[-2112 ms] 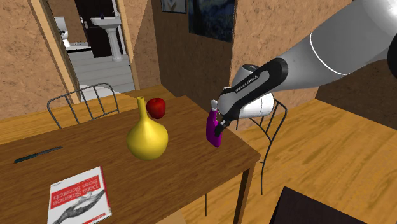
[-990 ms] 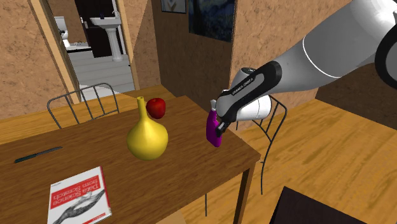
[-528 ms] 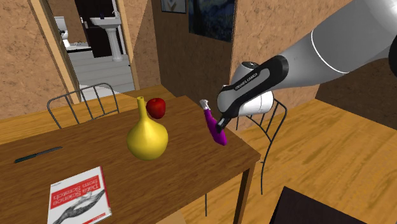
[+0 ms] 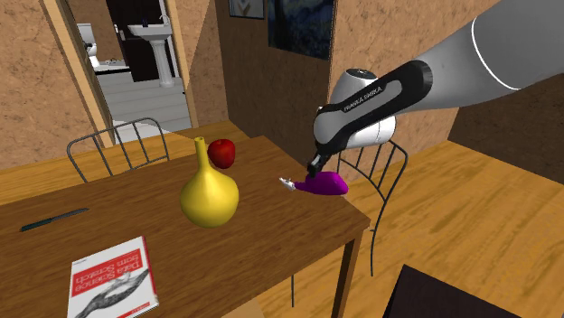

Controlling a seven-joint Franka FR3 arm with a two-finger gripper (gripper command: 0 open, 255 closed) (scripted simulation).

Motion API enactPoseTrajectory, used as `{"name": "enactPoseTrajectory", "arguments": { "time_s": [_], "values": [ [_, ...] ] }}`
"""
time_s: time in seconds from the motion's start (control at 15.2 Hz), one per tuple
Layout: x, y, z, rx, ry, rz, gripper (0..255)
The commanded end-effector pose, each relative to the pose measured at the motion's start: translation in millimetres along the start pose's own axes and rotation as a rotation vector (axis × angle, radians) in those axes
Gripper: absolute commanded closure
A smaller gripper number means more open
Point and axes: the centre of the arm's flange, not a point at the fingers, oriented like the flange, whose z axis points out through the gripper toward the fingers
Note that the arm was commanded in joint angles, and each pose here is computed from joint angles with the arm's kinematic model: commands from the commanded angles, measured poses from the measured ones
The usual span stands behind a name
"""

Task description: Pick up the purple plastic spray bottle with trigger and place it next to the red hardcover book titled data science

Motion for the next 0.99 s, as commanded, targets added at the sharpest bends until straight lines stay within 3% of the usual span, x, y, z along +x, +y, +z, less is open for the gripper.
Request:
{"name": "enactPoseTrajectory", "arguments": {
  "time_s": [0.0, 0.92],
  "values": [
    [2.9, 0.4, -9.7, 0.000, 0.000, 0.000, 255],
    [25.9, 6.3, -79.7, 0.000, 0.000, 0.000, 255]
  ]
}}
